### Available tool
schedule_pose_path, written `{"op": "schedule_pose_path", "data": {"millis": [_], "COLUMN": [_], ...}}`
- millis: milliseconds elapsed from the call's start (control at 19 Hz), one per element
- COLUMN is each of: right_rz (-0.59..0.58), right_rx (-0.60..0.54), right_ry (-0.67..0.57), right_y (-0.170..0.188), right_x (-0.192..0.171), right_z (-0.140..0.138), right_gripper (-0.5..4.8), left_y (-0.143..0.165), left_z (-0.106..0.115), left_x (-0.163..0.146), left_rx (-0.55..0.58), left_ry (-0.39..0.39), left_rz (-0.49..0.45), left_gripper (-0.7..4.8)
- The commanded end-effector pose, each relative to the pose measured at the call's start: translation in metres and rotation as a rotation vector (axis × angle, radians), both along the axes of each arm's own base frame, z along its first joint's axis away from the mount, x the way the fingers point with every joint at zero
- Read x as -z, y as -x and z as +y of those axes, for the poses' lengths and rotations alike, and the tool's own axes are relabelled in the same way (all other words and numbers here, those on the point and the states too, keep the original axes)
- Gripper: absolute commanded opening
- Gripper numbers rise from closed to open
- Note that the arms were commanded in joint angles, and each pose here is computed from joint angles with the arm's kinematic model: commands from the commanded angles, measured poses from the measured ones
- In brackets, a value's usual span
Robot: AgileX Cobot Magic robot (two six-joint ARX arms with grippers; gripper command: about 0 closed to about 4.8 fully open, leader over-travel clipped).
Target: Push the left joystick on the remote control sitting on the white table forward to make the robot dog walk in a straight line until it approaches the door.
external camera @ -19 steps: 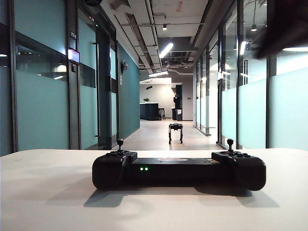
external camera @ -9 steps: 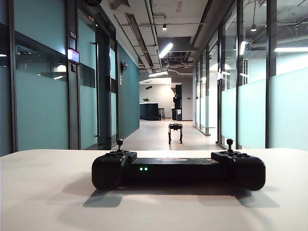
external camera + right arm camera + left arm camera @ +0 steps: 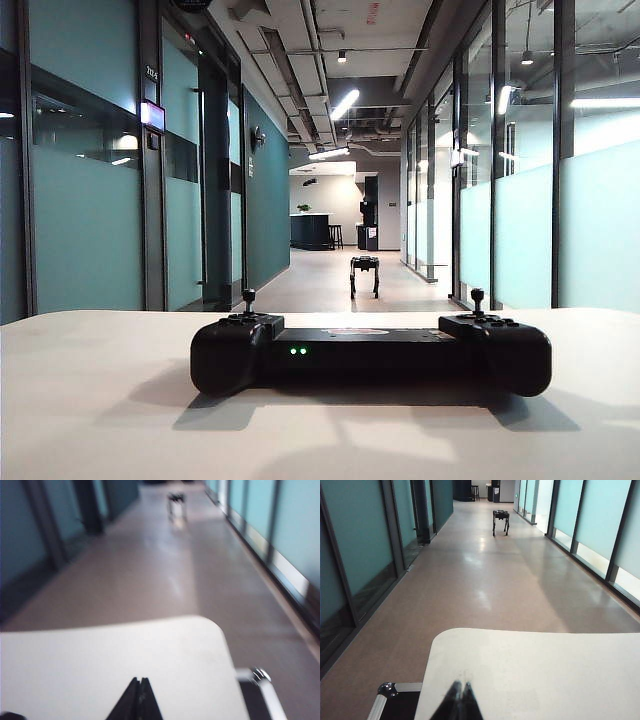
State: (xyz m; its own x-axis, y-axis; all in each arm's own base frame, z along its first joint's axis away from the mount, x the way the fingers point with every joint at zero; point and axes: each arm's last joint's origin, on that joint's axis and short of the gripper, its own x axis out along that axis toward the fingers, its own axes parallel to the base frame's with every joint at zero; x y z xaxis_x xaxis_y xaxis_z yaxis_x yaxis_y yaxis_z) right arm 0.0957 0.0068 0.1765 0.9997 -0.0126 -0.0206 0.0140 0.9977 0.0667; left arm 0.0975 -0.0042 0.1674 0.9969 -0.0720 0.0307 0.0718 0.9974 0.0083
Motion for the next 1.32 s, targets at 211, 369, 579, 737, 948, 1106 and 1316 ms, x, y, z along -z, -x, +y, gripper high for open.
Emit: {"op": "schedule_pose_path", "data": {"millis": [211,369,579,737,948,1106,1316], "right_rz": [-0.118,-0.117,-0.079,-0.078,-0.075,-0.073,-0.073], "right_rx": [-0.024,-0.004,0.021,0.02,0.021,0.021,0.021], "right_ry": [-0.01,-0.008,-0.004,-0.004,-0.004,-0.003,-0.003], "right_y": [-0.001,-0.0011,-0.0015,-0.0015,-0.0015,-0.0015,-0.0015], "right_x": [0.0035,0.0036,0.0073,0.0073,0.0075,0.0078,0.0077], "right_z": [0.0007,-0.0011,-0.0035,-0.0035,-0.0035,-0.0035,-0.0035], "right_gripper": [-0.05,-0.05,-0.04,-0.05,-0.05,-0.05,-0.05], "left_y": [0.0002,0.0002,0.0002,0.0002,0.0002,0.0002,0.0002], "left_z": [0.0,0.0,0.0,0.0,0.0,0.0,0.0], "left_x": [-0.0019,-0.0019,-0.0019,-0.0019,-0.0019,-0.0019,-0.0019], "left_rx": [0.001,0.001,0.001,0.001,0.001,0.001,0.001], "left_ry": [-0.003,-0.003,-0.003,-0.003,-0.003,-0.003,-0.003], "left_rz": [-0.011,-0.011,-0.011,-0.011,-0.011,-0.011,-0.011], "left_gripper": [-0.05,-0.05,-0.05,-0.05,-0.05,-0.05,-0.05]}}
